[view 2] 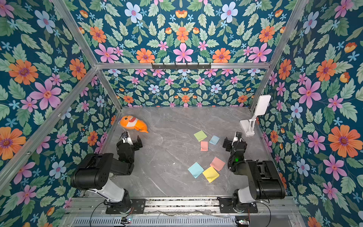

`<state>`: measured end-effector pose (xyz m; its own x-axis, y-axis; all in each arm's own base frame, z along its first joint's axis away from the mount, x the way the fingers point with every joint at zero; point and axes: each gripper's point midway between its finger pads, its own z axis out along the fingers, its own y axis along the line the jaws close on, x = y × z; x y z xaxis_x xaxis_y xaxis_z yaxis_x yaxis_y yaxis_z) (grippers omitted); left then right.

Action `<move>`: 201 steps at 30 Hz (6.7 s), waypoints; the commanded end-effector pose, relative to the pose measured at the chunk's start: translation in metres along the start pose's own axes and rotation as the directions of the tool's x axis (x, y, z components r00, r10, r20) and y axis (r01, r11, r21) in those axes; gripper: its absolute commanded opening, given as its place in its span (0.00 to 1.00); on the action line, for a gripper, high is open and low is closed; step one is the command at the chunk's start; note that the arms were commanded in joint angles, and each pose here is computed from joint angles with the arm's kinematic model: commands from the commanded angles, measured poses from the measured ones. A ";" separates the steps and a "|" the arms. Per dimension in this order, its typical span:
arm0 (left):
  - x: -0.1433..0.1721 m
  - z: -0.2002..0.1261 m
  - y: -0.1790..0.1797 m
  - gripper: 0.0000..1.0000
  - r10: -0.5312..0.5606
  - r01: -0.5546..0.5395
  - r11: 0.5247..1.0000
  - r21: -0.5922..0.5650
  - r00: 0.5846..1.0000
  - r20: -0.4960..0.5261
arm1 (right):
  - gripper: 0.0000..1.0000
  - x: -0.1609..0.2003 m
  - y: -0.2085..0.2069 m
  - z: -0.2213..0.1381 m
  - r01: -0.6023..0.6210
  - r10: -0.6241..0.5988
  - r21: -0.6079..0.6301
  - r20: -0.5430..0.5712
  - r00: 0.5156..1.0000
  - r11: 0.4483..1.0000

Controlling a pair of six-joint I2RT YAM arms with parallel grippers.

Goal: Tear off pages from different memo pads
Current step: Pick up the memo pad from the center of the board.

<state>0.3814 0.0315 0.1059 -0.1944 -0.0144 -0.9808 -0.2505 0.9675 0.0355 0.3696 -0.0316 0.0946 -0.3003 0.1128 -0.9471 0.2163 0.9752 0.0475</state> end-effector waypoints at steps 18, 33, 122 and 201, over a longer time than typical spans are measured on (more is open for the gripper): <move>-0.006 0.000 0.001 1.00 0.000 0.000 1.000 -0.007 1.000 0.024 | 0.99 -0.007 0.001 0.001 0.004 -0.004 -0.001 0.027 1.000 1.000; -0.006 0.000 0.001 1.00 -0.002 0.002 1.000 -0.004 1.000 0.024 | 0.99 -0.007 0.001 0.001 0.003 -0.003 -0.001 0.023 1.000 1.000; -0.015 -0.041 -0.355 0.78 0.040 0.180 0.781 0.598 0.941 -0.335 | 0.49 0.018 0.164 -0.010 -0.719 0.511 0.008 -0.709 0.486 0.695; -0.048 -0.152 -0.285 0.65 -0.096 0.727 0.151 0.670 0.685 -0.722 | 0.05 -0.022 0.303 -0.142 -0.735 -0.191 -0.591 -0.805 0.562 0.331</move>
<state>0.3237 -0.2801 0.1364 -0.8217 -0.2689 -0.5026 0.3728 0.4134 -0.8307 0.3115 0.2874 0.1712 -0.9653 0.0408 -0.2578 -0.2256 0.3666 0.9026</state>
